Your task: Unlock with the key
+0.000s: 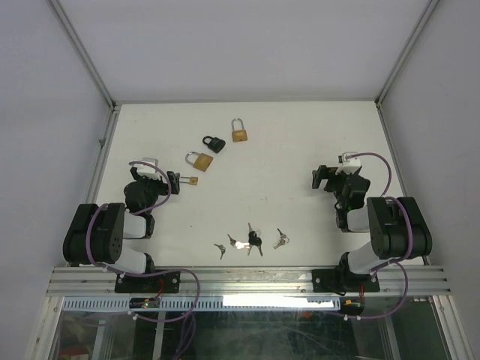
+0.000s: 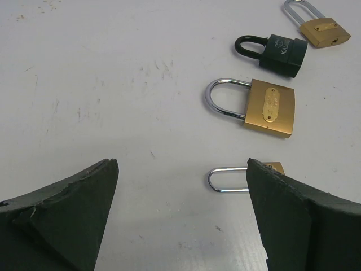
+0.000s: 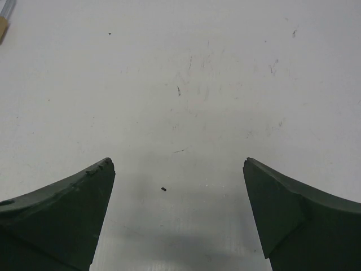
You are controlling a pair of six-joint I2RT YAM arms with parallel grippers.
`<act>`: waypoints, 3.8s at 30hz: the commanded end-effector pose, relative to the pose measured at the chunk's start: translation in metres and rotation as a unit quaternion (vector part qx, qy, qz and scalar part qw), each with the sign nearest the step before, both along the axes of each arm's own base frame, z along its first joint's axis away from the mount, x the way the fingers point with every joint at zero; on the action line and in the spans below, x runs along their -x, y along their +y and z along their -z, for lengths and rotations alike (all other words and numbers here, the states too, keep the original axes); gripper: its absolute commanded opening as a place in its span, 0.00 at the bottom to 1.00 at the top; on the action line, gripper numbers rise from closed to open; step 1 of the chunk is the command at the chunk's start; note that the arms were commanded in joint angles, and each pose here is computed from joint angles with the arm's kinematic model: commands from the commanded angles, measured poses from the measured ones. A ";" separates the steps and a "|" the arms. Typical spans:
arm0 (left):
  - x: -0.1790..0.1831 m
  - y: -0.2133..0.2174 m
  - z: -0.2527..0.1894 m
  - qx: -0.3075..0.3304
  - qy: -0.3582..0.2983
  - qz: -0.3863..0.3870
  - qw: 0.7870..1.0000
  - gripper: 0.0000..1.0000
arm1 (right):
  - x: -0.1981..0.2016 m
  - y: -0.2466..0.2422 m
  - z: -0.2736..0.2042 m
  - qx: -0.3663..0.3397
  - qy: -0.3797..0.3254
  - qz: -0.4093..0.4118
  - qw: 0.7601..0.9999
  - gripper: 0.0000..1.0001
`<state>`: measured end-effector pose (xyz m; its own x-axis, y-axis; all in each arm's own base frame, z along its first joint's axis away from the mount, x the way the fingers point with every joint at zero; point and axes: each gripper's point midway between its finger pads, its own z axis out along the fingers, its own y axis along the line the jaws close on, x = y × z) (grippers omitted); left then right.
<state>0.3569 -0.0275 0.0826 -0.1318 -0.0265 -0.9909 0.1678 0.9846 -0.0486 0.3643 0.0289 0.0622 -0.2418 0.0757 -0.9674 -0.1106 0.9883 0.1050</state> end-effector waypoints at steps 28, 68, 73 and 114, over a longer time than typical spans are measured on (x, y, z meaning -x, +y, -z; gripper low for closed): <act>-0.031 -0.023 -0.129 0.035 -0.008 0.061 0.997 0.99 | -0.062 -0.004 -0.126 -0.039 0.037 0.015 0.998 1.00; -0.053 -0.048 0.007 -0.064 0.408 0.028 0.910 0.33 | -0.025 0.139 -0.114 -0.031 0.223 -0.100 0.969 0.97; -0.032 -0.106 -0.036 -0.120 0.296 0.357 0.878 0.62 | -0.021 0.146 -0.117 -0.030 0.225 -0.121 0.966 0.97; -0.005 -0.101 0.046 -0.401 0.150 0.678 0.598 0.51 | 0.011 0.139 -0.120 -0.004 0.213 -0.120 0.970 0.97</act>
